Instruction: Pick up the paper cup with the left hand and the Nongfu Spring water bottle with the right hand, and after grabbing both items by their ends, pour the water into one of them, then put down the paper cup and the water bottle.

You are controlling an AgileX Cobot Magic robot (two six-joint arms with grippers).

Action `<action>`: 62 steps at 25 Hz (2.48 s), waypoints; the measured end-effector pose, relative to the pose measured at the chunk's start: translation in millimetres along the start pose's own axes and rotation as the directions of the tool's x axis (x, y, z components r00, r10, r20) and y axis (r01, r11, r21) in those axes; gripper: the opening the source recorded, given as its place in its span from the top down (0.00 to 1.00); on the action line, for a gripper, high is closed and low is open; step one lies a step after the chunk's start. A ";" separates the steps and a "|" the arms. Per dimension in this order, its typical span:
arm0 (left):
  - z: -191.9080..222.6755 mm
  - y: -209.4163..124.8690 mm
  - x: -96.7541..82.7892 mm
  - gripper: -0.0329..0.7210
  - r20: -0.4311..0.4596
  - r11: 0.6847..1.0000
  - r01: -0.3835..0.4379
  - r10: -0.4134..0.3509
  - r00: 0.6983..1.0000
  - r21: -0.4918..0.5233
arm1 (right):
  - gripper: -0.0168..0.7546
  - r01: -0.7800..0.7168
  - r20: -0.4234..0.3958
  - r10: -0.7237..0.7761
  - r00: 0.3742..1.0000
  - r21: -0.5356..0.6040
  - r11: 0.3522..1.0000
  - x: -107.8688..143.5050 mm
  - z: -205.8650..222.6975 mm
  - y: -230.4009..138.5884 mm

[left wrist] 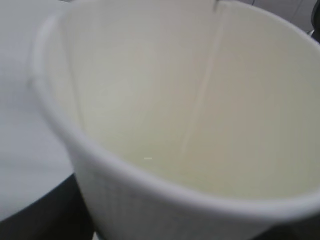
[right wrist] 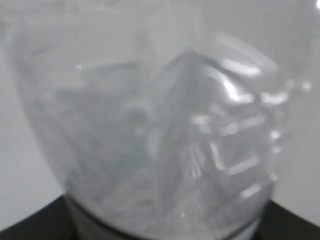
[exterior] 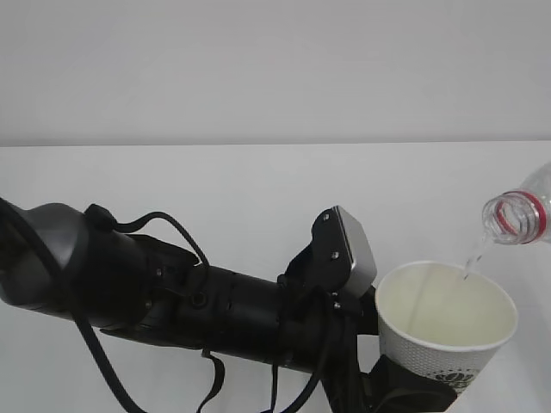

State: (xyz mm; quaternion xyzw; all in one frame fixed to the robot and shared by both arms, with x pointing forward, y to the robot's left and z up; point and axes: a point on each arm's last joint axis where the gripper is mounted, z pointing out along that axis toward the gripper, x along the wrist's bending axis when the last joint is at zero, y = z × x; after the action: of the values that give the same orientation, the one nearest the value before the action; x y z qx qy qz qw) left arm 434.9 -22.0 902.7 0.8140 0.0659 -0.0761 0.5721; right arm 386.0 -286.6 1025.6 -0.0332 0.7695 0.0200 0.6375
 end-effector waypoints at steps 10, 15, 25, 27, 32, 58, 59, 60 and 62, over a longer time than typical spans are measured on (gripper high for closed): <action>0.0 0.0 0.0 0.23 0.000 1.000 0.000 0.000 1.000 0.000 | 0.45 0.000 0.000 0.000 1.000 0.000 1.000 0.0 0.0 0.0; 0.0 0.0 0.0 0.23 0.000 1.000 0.000 0.000 1.000 0.000 | 0.45 0.002 0.000 -0.002 1.000 0.000 1.000 0.0 0.0 0.0; 0.0 0.0 0.0 0.23 0.000 1.000 0.000 0.000 1.000 0.000 | 0.45 0.002 0.000 -0.002 1.000 0.000 1.000 0.0 0.0 0.0; 0.0 0.0 0.0 0.23 0.000 1.000 0.000 0.000 1.000 0.000 | 0.45 0.004 0.000 -0.004 1.000 0.000 1.000 0.0 0.0 0.0; 0.0 0.0 0.0 0.23 0.000 1.000 0.000 0.000 1.000 0.000 | 0.45 0.010 0.000 -0.010 1.000 0.000 1.000 0.0 0.0 0.0; 0.0 0.0 0.0 0.23 0.000 1.000 0.000 0.000 1.000 0.000 | 0.45 0.012 0.002 -0.012 1.000 0.000 1.000 -0.2 0.0 0.0; 0.0 0.0 0.0 0.23 0.000 1.000 0.000 0.000 1.000 0.000 | 0.45 0.012 0.002 -0.012 1.000 0.000 1.000 -0.2 0.0 0.0; 0.0 0.0 0.0 0.23 0.000 1.000 0.000 0.000 1.000 0.000 | 0.45 0.014 0.002 -0.014 1.000 0.000 1.000 -0.2 0.0 0.0; 0.0 0.0 0.0 0.23 0.000 1.000 0.000 0.000 1.000 0.000 | 0.45 0.014 0.002 -0.014 1.000 0.000 1.000 -0.2 0.0 0.0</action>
State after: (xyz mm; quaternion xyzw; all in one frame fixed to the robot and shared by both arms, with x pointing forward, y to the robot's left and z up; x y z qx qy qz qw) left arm 434.9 -22.0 902.7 0.8140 0.0659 -0.0761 0.5721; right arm 386.0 -286.6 1025.7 -0.0385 0.7686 0.0155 0.6384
